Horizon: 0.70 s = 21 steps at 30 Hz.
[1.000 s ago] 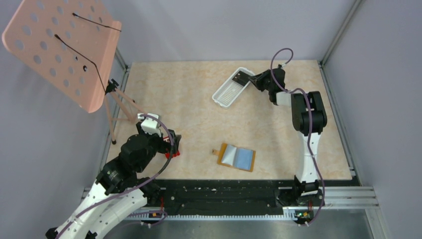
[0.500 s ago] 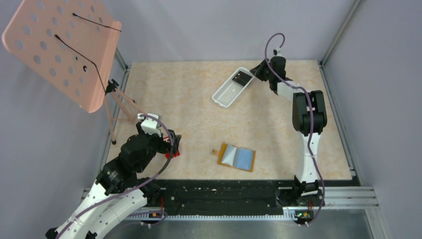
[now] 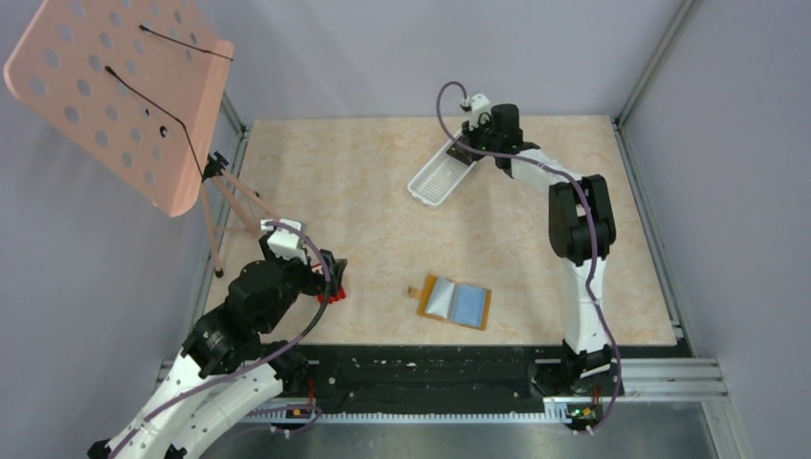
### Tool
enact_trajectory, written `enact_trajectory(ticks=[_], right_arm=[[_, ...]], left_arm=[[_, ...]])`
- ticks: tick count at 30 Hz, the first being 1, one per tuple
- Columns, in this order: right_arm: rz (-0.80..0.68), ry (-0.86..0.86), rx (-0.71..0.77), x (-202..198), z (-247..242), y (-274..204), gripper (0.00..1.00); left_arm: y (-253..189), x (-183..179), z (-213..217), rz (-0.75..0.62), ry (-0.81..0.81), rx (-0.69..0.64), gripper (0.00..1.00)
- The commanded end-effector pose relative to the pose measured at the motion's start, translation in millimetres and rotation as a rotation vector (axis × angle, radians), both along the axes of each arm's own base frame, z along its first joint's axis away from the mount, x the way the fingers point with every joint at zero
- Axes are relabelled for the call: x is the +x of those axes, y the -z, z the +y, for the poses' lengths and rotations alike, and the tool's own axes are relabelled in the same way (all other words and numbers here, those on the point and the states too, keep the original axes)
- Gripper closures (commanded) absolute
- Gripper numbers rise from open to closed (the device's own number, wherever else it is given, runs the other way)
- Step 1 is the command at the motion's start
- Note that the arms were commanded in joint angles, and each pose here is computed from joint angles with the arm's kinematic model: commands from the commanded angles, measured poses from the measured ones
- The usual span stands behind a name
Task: Take the credit cards out of the card holder
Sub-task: Place the credit card in the storage box.
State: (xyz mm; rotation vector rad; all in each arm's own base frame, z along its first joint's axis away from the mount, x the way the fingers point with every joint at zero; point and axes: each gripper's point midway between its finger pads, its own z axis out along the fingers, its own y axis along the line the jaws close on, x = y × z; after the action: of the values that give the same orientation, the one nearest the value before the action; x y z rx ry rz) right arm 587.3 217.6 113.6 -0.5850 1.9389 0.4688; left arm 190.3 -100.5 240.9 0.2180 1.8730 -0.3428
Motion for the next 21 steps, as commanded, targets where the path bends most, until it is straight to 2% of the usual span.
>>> enact_trajectory(ticks=[1, 10, 21], right_arm=[[-0.183, -0.175, -0.236, -5, 27, -19, 1.00], [-0.168, -0.222, -0.385, -5, 44, 24, 1.00], [-0.129, -0.188, -0.434, 7, 45, 46, 1.00]], left_arm=[[-12, 3, 0, -0.051, -0.002, -0.029, 0.06], [-12, 3, -1, -0.050, 0.001, -0.027, 0.06], [-17, 2, 3, -0.068, -0.013, -0.040, 0.06]])
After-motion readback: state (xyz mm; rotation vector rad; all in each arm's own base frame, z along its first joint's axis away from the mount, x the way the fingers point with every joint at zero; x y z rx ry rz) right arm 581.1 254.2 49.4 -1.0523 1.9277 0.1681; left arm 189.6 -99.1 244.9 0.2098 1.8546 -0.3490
